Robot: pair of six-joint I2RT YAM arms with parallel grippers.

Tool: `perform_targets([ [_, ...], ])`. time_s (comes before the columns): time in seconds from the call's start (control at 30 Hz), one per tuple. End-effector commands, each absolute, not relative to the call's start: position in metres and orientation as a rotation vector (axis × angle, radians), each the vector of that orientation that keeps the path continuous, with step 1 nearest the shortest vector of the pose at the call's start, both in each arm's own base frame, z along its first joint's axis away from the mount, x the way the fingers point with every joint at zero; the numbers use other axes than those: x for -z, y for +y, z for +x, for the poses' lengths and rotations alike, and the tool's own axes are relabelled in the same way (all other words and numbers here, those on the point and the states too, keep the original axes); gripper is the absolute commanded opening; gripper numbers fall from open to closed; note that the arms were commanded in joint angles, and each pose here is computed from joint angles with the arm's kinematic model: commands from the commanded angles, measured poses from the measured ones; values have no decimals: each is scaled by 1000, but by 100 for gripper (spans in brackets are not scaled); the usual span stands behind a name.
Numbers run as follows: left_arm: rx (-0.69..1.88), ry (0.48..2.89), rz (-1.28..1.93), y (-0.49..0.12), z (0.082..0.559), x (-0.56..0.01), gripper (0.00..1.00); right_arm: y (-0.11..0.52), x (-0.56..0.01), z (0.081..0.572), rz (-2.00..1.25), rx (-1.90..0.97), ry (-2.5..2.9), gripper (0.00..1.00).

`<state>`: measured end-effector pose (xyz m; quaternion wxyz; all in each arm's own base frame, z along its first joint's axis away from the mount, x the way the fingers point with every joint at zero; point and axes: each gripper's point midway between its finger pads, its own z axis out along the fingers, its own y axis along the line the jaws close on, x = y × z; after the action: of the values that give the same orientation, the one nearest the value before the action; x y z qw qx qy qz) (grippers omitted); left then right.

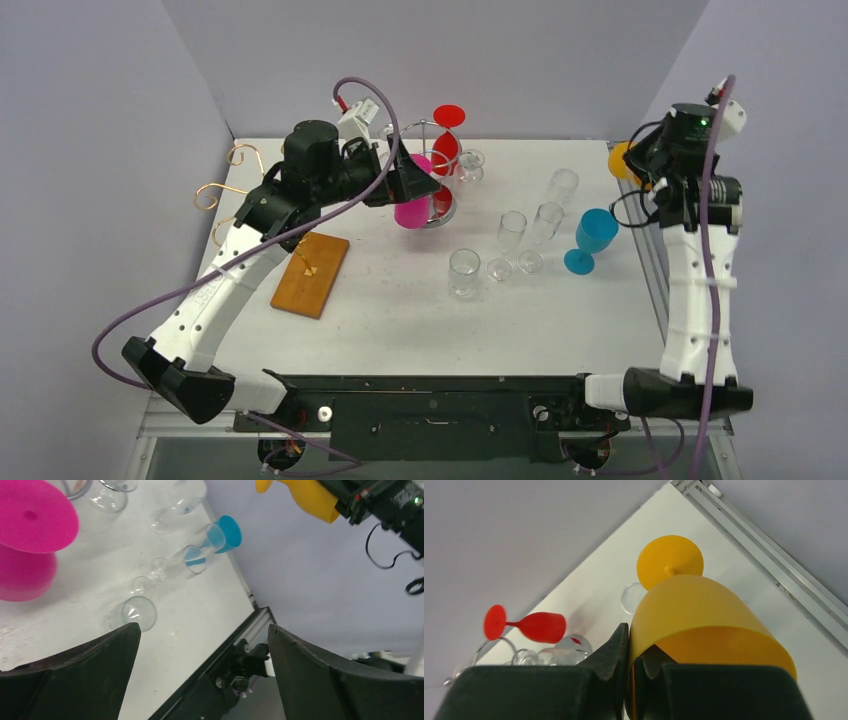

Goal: Take the wine glass off the wine glass rack
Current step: Place the wine glass at the center of the board.

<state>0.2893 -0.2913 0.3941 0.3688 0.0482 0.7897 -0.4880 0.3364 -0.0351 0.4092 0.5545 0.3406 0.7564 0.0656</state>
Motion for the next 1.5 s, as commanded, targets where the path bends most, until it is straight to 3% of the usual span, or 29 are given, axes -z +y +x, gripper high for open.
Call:
perform_targets([
  [0.0,899,1964,221,-250,290,-401,96,-51,-388,367,830,-80,1889,0],
  [0.67,819,1935,236,-248,307,-388,96,-95,-266,475,924,28,2251,0],
  [1.07,840,1942,247,-253,308,-385,96,-78,-202,482,906,17,2417,0],
  [1.47,848,1945,254,-254,306,-383,96,-69,-173,480,892,55,2493,0],
])
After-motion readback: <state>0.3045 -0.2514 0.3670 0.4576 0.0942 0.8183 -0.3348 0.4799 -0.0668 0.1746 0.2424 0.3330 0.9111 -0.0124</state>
